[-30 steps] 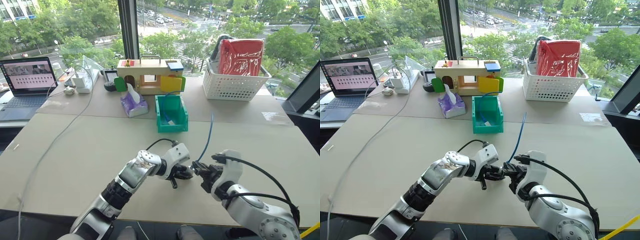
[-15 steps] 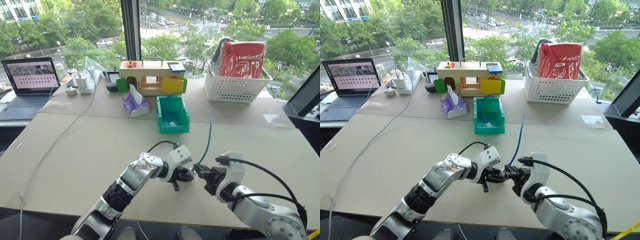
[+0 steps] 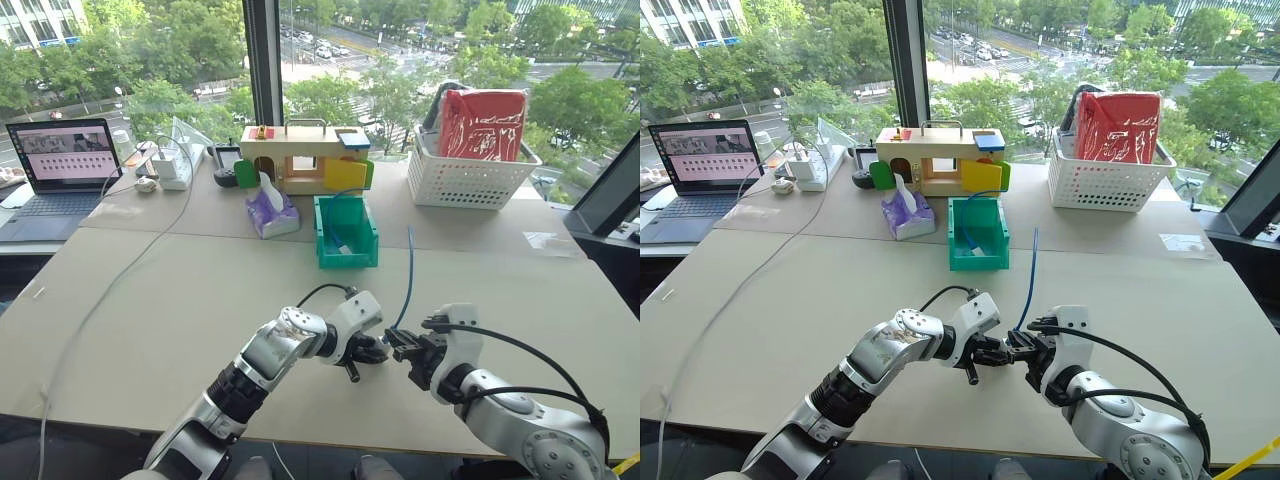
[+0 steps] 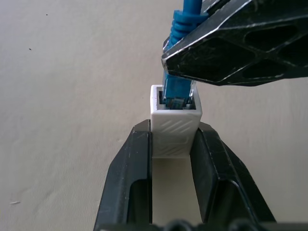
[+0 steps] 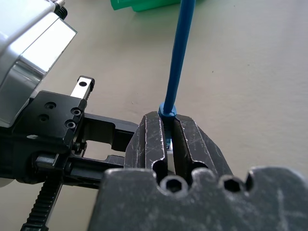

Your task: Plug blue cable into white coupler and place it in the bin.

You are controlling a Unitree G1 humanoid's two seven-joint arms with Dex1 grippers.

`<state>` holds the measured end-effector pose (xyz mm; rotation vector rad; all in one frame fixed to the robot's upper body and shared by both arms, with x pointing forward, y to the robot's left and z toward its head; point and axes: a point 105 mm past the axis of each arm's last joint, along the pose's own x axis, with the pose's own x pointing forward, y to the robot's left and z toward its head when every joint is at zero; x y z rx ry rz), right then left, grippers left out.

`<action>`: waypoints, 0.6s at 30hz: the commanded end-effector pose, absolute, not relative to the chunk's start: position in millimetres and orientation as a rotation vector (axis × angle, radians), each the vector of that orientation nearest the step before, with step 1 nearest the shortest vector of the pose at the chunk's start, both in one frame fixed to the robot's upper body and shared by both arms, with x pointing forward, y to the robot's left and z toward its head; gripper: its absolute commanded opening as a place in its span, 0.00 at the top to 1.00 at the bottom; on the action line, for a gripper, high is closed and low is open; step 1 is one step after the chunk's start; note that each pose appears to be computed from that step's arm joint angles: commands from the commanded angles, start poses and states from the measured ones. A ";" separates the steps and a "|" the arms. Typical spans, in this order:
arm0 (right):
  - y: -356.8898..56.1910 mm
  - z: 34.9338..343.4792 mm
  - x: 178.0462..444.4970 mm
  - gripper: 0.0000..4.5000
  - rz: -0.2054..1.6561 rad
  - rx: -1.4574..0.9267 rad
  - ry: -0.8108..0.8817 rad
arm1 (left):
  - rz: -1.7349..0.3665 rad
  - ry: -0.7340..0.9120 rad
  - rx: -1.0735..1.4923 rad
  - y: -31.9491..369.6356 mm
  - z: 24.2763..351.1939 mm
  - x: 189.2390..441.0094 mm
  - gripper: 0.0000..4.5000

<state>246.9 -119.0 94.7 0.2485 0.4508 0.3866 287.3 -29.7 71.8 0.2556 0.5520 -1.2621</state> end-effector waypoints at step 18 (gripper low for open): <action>-103.8 76.7 237.2 1.00 0.524 0.311 0.582 | -1.153 0.451 0.266 -15.9 94.5 317.4 0.86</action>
